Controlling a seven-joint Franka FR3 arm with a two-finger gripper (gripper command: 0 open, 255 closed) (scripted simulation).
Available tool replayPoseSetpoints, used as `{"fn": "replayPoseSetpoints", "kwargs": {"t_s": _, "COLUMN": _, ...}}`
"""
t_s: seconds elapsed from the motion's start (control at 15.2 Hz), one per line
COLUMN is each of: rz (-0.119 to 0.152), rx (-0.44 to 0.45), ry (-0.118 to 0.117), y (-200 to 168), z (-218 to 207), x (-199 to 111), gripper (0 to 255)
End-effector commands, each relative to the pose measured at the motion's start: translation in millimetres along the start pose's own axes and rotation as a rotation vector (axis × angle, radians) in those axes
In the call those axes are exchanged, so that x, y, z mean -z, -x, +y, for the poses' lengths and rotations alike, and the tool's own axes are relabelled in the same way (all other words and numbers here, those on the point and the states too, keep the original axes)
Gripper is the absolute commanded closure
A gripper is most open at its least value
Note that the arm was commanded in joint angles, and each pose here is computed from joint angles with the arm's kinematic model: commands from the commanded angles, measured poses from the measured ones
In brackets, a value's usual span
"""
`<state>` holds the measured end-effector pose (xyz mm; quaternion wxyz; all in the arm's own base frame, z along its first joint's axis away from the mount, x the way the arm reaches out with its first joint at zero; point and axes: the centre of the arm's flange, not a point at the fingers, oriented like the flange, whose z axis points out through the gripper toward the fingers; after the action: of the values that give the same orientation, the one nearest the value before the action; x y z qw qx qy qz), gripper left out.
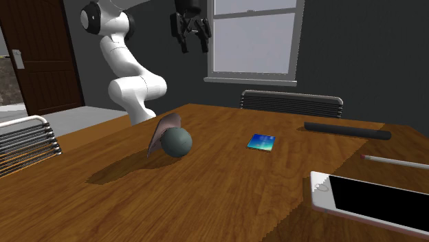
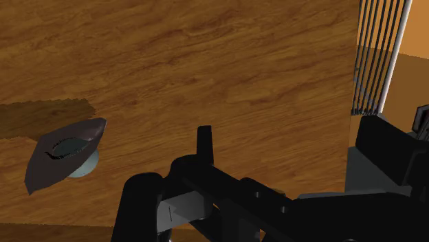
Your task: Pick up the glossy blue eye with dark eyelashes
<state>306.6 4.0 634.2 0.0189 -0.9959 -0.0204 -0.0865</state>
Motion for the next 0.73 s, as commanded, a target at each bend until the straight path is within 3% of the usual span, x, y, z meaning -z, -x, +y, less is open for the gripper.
{"fn": "replayPoseSetpoints", "kwargs": {"t_s": 0.0, "rz": 0.0, "rx": 0.0, "ry": 0.0, "y": 0.0, "z": 0.0, "x": 0.0, "gripper": 0}}
{"fn": "replayPoseSetpoints", "kwargs": {"t_s": 0.66, "rz": -0.073, "rx": -0.122, "ry": 0.183, "y": -74.0, "z": 67.9, "x": -70.3, "gripper": 0}}
